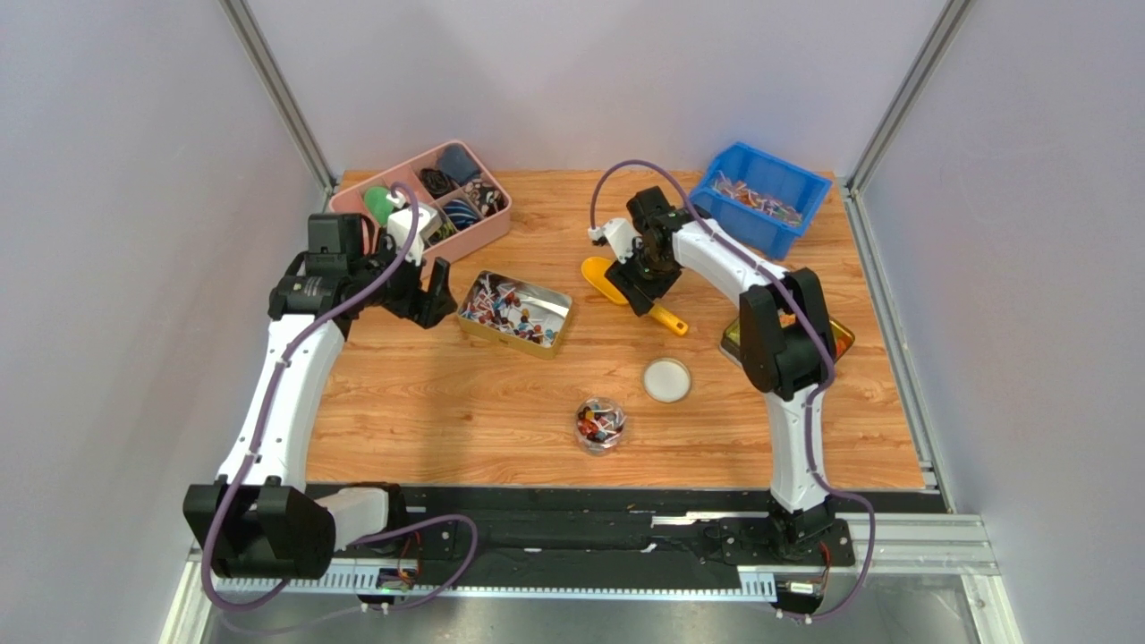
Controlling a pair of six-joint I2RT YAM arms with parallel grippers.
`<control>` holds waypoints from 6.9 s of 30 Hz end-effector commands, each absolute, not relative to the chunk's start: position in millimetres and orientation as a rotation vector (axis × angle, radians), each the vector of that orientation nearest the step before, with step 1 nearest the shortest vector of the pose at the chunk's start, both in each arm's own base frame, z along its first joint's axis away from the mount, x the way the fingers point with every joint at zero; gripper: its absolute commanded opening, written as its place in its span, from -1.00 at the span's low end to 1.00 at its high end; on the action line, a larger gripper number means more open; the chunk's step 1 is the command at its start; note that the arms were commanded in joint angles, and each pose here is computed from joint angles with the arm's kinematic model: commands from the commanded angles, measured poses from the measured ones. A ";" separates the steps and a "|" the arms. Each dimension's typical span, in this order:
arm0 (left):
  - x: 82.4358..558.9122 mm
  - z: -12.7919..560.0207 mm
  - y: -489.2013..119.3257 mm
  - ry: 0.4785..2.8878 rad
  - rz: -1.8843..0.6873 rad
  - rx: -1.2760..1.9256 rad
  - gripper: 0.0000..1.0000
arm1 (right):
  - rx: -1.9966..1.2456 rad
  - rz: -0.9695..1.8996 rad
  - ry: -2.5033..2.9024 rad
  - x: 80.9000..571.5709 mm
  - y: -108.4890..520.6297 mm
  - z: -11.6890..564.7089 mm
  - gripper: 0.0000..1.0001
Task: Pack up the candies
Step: Place the spatula at the center of the board, then pick up the bottle lid at the center of the board.
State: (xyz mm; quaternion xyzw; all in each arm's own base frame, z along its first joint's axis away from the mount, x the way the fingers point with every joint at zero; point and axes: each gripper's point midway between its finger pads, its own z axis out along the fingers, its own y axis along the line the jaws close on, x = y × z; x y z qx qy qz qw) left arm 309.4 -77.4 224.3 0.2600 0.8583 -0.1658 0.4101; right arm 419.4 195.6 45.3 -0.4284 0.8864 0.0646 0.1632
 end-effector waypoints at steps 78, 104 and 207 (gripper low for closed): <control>269.1 221.6 -86.1 2.077 -0.446 0.775 0.77 | -2.047 0.390 2.171 170.7 274.1 93.4 -1.00; 270.2 218.7 -86.0 2.084 -0.446 0.777 0.77 | -2.031 0.143 2.154 203.9 274.1 61.7 -1.00; 206.0 254.9 -220.7 0.794 -0.620 1.656 0.97 | -1.939 1.356 2.011 141.4 302.8 245.6 -1.00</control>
